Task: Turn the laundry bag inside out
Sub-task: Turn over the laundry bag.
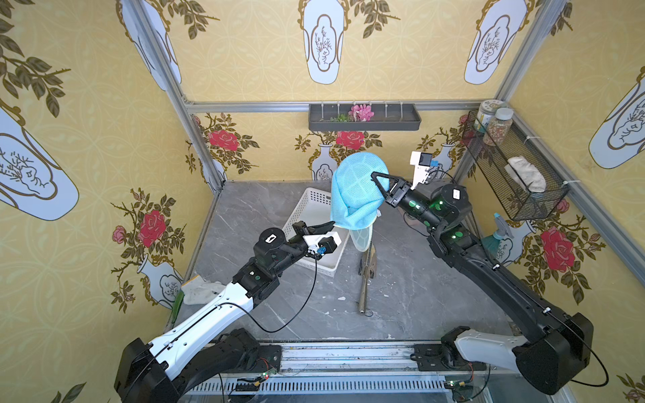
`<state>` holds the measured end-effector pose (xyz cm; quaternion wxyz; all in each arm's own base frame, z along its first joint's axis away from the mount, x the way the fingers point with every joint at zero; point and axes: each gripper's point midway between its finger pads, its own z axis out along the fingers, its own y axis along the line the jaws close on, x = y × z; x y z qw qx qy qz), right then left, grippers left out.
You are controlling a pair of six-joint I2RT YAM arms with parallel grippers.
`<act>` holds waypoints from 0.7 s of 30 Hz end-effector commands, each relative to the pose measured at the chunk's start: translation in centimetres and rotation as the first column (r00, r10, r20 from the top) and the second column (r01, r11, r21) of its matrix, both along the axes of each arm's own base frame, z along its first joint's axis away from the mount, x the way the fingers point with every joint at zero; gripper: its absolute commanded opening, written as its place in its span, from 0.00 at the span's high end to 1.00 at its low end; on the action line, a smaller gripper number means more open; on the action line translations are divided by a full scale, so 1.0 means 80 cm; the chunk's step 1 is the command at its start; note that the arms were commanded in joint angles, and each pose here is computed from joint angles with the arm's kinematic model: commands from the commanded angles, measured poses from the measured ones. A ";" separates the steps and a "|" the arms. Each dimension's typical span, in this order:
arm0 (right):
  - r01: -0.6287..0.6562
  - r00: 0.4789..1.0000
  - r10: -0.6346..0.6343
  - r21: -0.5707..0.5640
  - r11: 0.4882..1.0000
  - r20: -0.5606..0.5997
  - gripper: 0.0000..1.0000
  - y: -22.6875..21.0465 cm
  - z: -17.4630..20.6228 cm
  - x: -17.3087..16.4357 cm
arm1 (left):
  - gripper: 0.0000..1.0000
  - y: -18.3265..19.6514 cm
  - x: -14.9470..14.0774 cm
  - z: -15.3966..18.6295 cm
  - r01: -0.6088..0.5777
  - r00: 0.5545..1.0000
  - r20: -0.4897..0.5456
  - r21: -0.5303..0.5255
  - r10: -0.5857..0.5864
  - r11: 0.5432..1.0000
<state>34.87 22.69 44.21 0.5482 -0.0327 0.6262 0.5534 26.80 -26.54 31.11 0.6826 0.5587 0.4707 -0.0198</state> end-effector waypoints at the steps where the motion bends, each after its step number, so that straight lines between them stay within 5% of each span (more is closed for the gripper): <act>1: -0.022 0.999 0.014 0.172 0.985 0.050 1.00 -0.015 0.044 -0.001 | 1.00 -0.007 0.002 -0.053 0.021 0.989 -0.145 0.093 -0.007 0.995; 6: -0.061 0.998 0.057 0.235 0.970 0.022 1.00 -0.015 0.041 -0.004 | 0.99 -0.014 0.034 -0.060 -0.054 0.975 -0.210 0.113 0.077 0.992; 9: -0.092 0.996 0.089 0.293 0.952 0.020 1.00 -0.020 0.047 -0.009 | 0.73 -0.017 0.041 -0.064 -0.067 0.965 -0.248 0.105 0.091 0.992; 15: -0.096 0.993 0.113 0.389 0.916 -0.020 1.00 -0.040 0.042 0.003 | 0.61 -0.011 0.018 -0.044 -0.037 0.972 -0.234 -0.004 0.035 0.999; 21: -0.004 0.998 0.017 0.208 0.978 -0.064 1.00 -0.038 0.008 0.015 | 0.54 0.021 -0.015 0.051 -0.042 0.996 -0.091 -0.261 0.019 0.964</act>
